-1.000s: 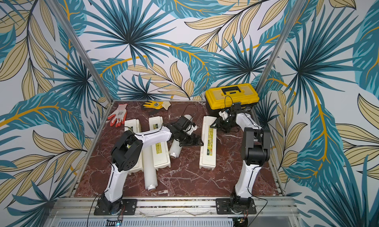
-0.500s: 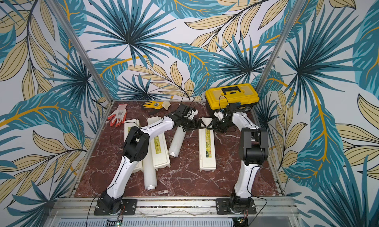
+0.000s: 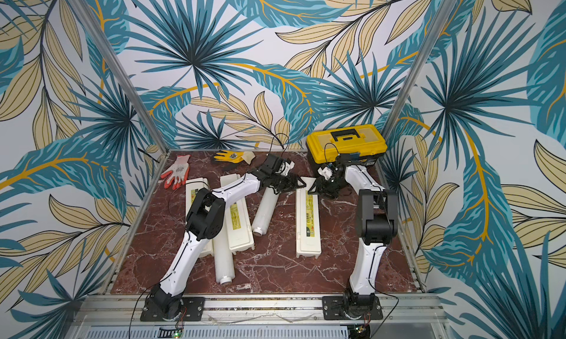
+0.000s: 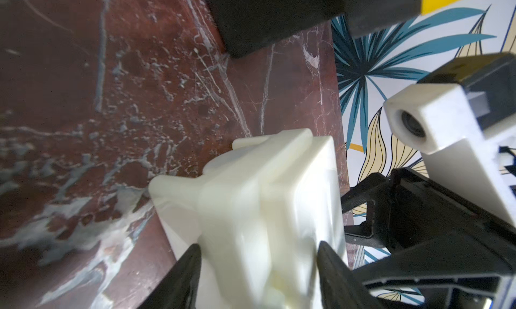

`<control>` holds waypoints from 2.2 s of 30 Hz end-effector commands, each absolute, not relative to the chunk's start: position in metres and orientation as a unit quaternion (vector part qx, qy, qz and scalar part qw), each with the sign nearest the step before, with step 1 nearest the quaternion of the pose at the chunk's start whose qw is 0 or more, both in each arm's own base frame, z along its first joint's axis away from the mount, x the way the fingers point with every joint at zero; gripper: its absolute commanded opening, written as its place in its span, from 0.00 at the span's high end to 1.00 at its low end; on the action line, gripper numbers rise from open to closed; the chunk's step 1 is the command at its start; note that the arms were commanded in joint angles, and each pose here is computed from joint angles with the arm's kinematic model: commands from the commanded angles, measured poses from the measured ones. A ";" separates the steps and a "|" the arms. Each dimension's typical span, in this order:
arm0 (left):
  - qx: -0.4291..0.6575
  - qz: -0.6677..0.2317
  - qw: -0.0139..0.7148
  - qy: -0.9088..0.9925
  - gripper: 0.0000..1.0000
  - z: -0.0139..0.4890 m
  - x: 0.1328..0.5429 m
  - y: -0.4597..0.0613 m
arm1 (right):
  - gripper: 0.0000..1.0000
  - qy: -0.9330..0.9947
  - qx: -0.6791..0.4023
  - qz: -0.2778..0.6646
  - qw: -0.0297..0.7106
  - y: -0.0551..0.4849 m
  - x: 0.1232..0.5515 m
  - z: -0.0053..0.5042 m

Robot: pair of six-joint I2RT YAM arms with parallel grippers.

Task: Put plastic wrap rolls into dispensers
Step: Close the lid on the plastic wrap cutting box, then open the lid of the plastic wrap cutting box.

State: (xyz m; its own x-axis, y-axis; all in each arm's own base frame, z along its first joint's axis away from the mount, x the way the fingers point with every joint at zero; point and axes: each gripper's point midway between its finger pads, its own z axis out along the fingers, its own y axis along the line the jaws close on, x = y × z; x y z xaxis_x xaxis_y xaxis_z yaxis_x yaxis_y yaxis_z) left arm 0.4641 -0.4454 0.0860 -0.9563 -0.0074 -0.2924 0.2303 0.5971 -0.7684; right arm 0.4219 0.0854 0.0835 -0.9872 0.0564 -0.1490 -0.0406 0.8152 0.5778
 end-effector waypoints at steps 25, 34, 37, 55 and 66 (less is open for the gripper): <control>0.081 -0.247 0.223 0.939 0.12 0.143 0.392 -0.417 | 0.19 0.957 0.162 0.161 0.181 0.016 0.375 0.123; 0.105 -0.231 0.200 0.946 0.12 0.138 0.354 -0.430 | 0.24 0.963 0.155 0.153 0.158 0.023 0.348 0.090; 0.102 -0.224 0.196 0.949 0.11 0.134 0.349 -0.430 | 0.25 0.963 0.147 0.166 0.156 0.033 0.346 0.086; 0.098 -0.200 0.190 0.956 0.06 0.127 0.338 -0.429 | 0.25 0.938 0.126 0.268 0.179 0.079 0.352 0.100; 0.077 -0.184 0.206 0.958 0.05 0.132 0.345 -0.424 | 0.25 0.921 0.127 0.324 0.173 0.095 0.337 0.107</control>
State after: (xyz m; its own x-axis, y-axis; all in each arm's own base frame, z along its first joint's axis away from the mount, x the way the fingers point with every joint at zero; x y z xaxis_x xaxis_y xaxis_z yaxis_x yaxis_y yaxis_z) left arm 0.3429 -0.4280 0.1348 -0.9036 0.0869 -0.4194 0.2474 0.9053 -0.3454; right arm 0.3455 0.0873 0.1093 -0.8997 0.3463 -0.2658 0.1216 0.7837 0.6092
